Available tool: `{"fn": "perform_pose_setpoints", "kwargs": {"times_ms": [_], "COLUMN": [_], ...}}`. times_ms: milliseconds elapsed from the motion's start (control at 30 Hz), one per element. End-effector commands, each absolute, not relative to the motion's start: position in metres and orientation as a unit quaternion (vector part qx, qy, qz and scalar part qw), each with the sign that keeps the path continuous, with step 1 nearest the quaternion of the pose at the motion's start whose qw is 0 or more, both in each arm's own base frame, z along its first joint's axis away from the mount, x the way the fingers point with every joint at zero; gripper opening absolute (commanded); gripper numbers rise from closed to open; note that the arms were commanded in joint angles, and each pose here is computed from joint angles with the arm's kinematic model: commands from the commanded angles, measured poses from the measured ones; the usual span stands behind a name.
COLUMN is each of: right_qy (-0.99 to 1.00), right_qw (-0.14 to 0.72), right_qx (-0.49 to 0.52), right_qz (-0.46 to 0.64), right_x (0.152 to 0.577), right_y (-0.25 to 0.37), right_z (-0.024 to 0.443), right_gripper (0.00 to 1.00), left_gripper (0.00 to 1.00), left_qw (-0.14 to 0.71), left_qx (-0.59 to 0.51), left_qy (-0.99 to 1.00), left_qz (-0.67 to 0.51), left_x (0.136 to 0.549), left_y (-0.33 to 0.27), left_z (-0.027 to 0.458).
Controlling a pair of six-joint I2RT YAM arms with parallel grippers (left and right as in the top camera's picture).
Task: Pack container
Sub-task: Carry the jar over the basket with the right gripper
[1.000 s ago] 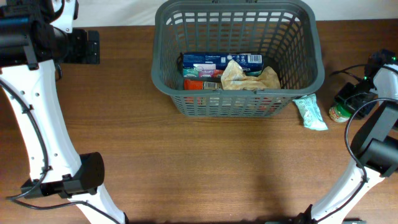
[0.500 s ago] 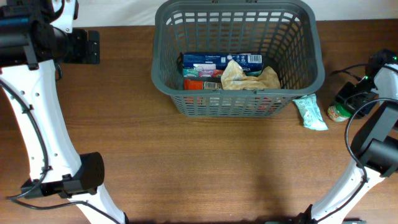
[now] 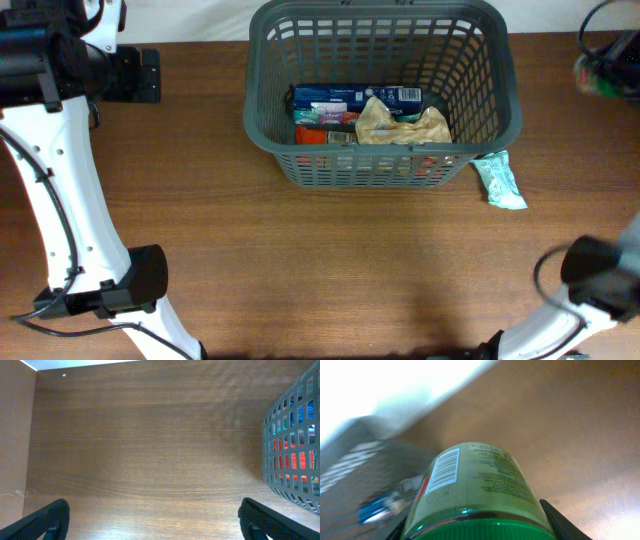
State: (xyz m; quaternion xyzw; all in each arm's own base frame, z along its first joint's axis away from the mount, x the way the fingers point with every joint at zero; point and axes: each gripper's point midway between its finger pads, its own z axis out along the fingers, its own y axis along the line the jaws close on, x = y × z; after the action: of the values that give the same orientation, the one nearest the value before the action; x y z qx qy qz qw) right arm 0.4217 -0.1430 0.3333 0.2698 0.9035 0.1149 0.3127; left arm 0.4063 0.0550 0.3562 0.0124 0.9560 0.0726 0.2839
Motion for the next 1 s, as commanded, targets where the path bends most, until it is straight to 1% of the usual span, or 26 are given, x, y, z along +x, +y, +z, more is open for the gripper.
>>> {"fn": "perform_pose_setpoints", "kwargs": {"times_ms": [0,100,167,233,333,500,733,867,967], "right_qy": [0.896,0.896,0.895,0.897,0.908,0.935,0.969,0.981,0.986], "right_qw": [0.395,0.417,0.421,0.416,0.394,0.333,0.215,0.158,0.126], "right_qx": [0.149,0.066,0.011,-0.034,-0.060,-0.075,-0.071,-0.067,-0.063], "right_qz": [0.136,0.138,0.145,0.145,0.126,0.099,0.097,0.094,0.092], "right_x": [0.401,0.390,0.386,0.386,0.394,0.420,0.458,0.468,0.471], "right_y": [-0.073,-0.028,0.004,0.031,0.055,0.075,0.086,0.087,0.088], "right_z": [0.408,0.429,0.434,0.432,0.415,0.362,0.254,0.201,0.173], "right_gripper": [0.10,0.09,0.09,0.08,0.08,0.08,0.09,0.08,0.09], "left_gripper": [0.99,0.99,0.99,0.99,0.99,0.99,0.99,0.99,0.99], "left_qw": [0.282,0.282,0.282,0.282,0.282,0.282,0.282,0.282,0.282], "left_qx": [0.007,0.007,0.007,0.007,0.007,0.007,0.007,0.007,0.007], "left_qy": [0.957,0.957,0.957,0.957,0.957,0.957,0.957,0.957,0.957], "left_qz": [0.066,0.066,0.066,0.066,0.066,0.066,0.066,0.066,0.066], "left_x": [0.406,0.406,0.406,0.406,0.406,0.406,0.406,0.406,0.406], "left_y": [0.054,0.054,0.054,0.054,0.054,0.054,0.054,0.054,0.054], "left_z": [0.355,0.355,0.355,0.355,0.355,0.355,0.355,0.355,0.355]}}
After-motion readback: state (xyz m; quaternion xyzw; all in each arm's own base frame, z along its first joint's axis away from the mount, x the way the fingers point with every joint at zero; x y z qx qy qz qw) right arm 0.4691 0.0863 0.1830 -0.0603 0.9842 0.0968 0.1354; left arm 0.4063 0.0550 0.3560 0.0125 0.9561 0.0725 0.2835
